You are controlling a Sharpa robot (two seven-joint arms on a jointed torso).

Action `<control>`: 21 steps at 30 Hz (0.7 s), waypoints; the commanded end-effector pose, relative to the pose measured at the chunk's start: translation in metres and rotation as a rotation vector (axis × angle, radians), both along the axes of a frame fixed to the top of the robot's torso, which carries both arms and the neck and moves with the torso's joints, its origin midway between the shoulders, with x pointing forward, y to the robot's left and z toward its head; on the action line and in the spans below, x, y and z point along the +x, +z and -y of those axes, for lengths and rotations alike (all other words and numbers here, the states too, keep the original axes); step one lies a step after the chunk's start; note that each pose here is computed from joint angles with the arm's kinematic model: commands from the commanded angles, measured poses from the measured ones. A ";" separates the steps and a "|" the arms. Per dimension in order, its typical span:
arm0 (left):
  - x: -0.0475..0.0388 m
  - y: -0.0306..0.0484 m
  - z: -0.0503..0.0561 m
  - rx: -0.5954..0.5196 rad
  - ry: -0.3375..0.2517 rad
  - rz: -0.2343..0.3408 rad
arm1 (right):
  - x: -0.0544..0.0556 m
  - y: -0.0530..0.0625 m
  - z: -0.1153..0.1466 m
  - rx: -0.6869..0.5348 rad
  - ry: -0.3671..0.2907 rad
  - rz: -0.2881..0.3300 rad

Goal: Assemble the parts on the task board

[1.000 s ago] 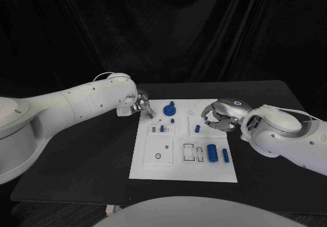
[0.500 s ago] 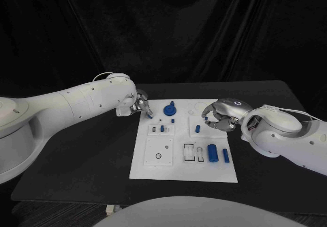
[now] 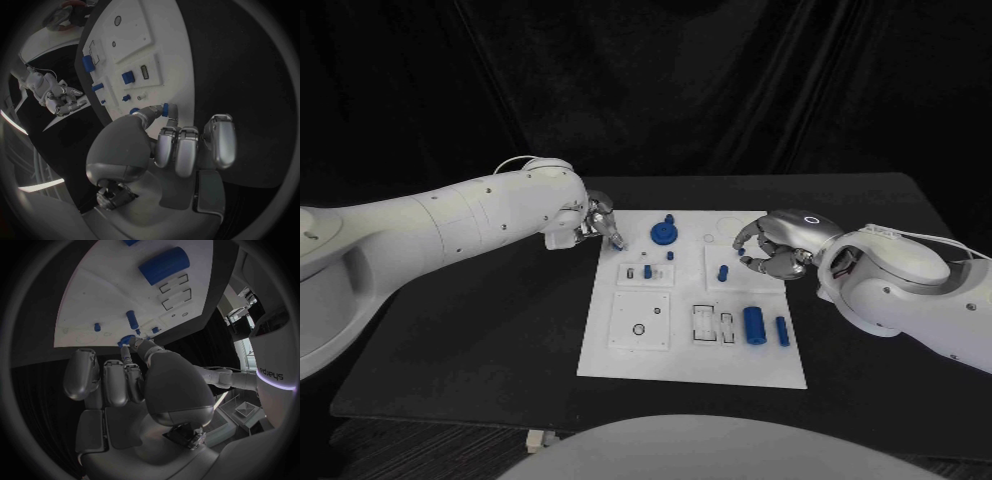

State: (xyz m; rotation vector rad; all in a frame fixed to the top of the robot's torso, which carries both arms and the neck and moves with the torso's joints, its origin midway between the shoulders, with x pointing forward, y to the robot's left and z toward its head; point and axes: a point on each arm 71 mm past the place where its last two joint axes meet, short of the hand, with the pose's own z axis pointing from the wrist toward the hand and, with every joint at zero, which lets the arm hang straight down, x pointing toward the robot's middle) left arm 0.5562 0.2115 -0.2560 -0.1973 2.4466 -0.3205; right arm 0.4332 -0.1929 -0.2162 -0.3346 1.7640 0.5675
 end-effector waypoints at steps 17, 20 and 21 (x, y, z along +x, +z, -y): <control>-0.0392 0.0036 -0.004 -0.065 0.108 -0.083 | -0.001 0.000 0.004 0.001 -0.013 0.002; -0.0461 0.0041 -0.001 -0.079 0.103 -0.100 | -0.001 -0.001 0.004 0.000 -0.014 0.002; -0.0480 0.0043 0.000 -0.083 0.100 -0.104 | -0.001 -0.001 0.004 0.000 -0.015 0.001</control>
